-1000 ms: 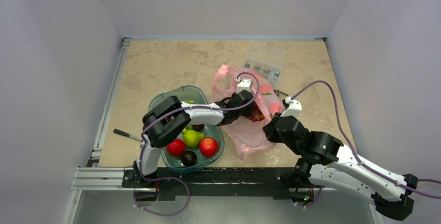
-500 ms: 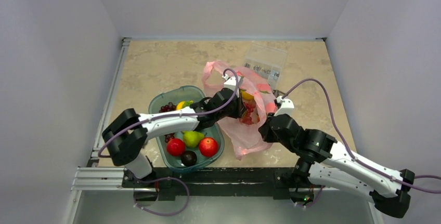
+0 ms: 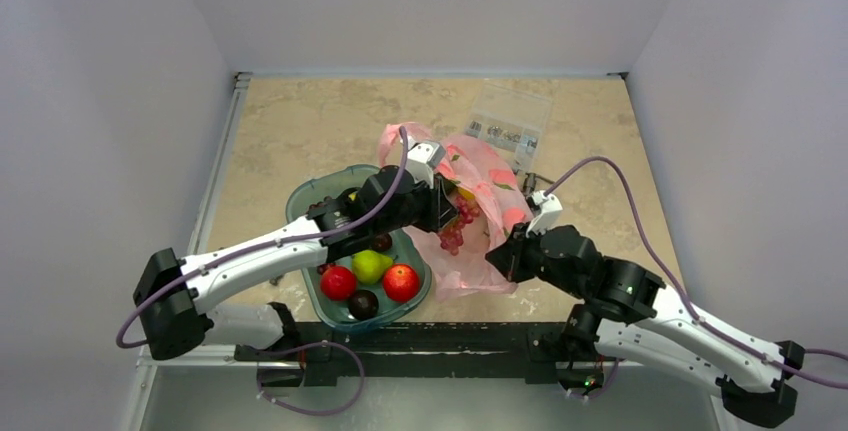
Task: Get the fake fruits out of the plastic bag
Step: Take out the fake fruit from the plastic bag, then place the fake fruit in the bin.
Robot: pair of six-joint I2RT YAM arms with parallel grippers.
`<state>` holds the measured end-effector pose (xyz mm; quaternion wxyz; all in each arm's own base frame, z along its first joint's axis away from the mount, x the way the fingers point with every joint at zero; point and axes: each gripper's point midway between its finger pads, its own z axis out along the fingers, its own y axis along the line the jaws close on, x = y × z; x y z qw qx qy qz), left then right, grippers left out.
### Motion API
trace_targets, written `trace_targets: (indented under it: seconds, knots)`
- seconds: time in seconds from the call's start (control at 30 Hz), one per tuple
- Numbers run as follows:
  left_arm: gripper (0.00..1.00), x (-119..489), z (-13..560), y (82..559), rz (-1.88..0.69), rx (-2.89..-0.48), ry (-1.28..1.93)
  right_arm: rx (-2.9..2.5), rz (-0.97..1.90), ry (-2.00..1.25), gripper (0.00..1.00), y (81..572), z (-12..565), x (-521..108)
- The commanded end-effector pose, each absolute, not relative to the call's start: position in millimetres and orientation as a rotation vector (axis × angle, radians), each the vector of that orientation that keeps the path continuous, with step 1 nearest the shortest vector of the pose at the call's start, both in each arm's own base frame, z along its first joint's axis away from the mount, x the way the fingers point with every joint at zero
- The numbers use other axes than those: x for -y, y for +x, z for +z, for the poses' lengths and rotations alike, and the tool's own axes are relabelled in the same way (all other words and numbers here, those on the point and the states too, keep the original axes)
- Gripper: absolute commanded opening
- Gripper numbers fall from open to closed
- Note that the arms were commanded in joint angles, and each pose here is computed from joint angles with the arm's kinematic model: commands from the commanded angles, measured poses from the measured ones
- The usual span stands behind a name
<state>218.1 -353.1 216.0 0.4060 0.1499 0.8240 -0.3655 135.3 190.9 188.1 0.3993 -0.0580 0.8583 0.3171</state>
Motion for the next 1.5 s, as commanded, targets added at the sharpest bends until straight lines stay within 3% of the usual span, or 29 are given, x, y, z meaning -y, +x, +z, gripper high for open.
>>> trace_targets:
  seconds: [0.0,0.3,0.57,0.87,1.2,1.3,1.37,1.47]
  knots:
    - [0.0,344,250,203,-0.961,-2.022,0.488,-2.173,0.797,-0.171,0.0,137,190,-197]
    - [0.0,303,294,192,-0.91,-1.921,0.488,-2.041,0.886,-0.104,0.0,136,218,-184]
    - [0.0,251,309,180,-0.855,-1.976,0.414,-2.118,0.771,-0.052,0.0,146,199,-182]
    - [0.0,179,258,181,-0.57,-2.133,0.255,-2.142,0.743,-0.058,0.0,151,185,-188]
    - [0.0,141,202,211,-0.275,-2.245,-0.048,-2.158,0.737,-0.078,0.0,150,180,-191]
    - [0.12,129,199,217,-0.194,-2.236,-0.131,-2.143,0.76,-0.076,0.0,149,183,-191]
    - [0.32,124,202,220,-0.173,-2.213,-0.173,-2.135,0.774,-0.072,0.0,148,185,-191]
    - [0.9,117,215,222,-0.173,-2.168,-0.216,-2.127,0.78,-0.069,0.0,148,186,-190]
